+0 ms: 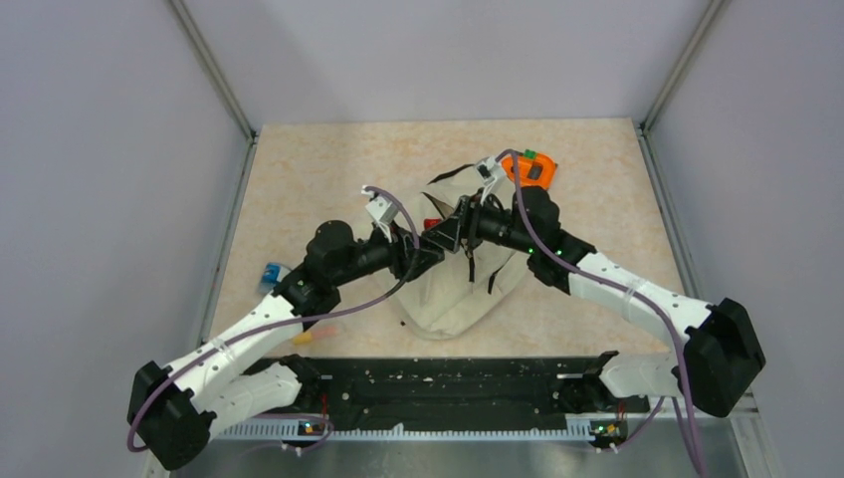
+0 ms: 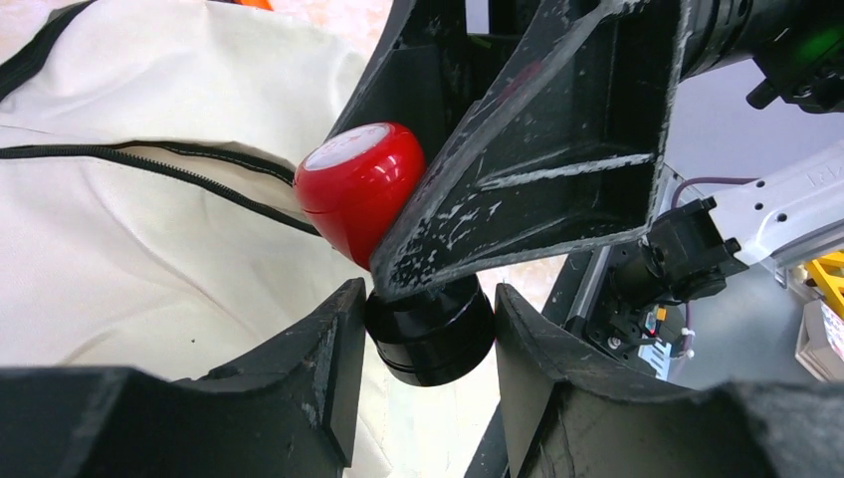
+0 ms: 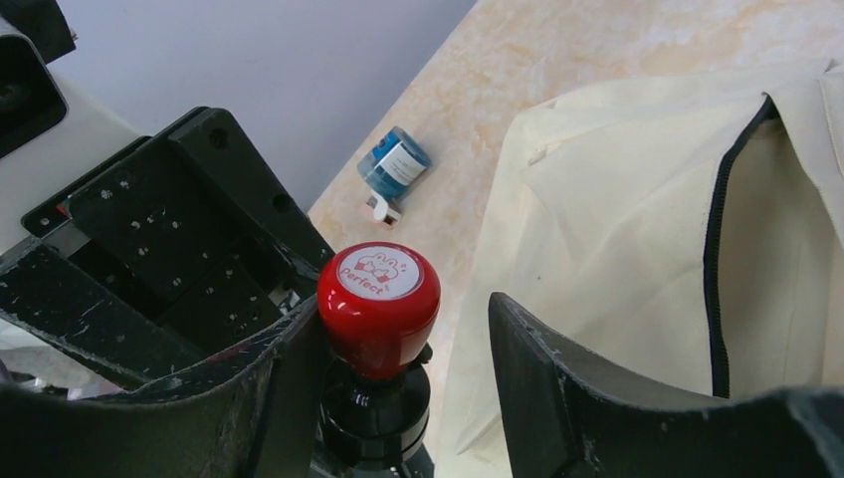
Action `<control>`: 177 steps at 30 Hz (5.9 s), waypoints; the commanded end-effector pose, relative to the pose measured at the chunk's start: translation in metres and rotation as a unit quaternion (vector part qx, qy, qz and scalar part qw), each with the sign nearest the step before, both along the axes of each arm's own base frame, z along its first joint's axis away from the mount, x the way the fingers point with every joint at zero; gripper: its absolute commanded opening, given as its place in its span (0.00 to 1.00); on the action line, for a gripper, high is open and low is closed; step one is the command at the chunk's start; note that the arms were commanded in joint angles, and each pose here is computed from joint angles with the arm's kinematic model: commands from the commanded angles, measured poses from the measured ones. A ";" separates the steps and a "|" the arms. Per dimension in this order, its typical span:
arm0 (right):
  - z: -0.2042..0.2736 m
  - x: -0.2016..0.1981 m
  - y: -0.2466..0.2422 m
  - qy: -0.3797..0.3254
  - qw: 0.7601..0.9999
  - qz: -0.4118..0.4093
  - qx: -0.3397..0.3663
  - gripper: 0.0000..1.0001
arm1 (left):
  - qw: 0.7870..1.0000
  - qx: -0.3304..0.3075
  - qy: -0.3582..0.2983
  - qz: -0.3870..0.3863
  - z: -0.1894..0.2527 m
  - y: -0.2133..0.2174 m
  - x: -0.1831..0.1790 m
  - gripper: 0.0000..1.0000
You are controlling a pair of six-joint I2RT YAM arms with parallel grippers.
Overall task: Pack the student bag
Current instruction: Place the personal item in the student bag, then pick up the stationery from the center of the board.
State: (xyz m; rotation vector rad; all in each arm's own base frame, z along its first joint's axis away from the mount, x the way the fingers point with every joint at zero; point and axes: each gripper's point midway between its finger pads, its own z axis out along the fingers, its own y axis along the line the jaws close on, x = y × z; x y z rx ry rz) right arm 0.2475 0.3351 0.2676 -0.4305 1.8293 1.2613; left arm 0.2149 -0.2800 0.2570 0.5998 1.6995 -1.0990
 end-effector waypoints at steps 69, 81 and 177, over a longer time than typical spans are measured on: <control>-0.112 0.096 -0.005 -0.004 0.981 -0.030 -0.192 0.02 | 0.923 0.035 0.184 0.335 -0.068 0.168 0.064 0.91; -0.109 0.083 0.009 0.051 0.986 0.047 -0.151 0.22 | 0.916 0.034 0.205 0.342 -0.078 0.171 0.061 0.91; 0.033 0.013 -0.047 -0.240 0.969 -0.013 -0.058 0.79 | 0.835 -0.124 0.238 0.481 -0.034 0.274 0.101 0.54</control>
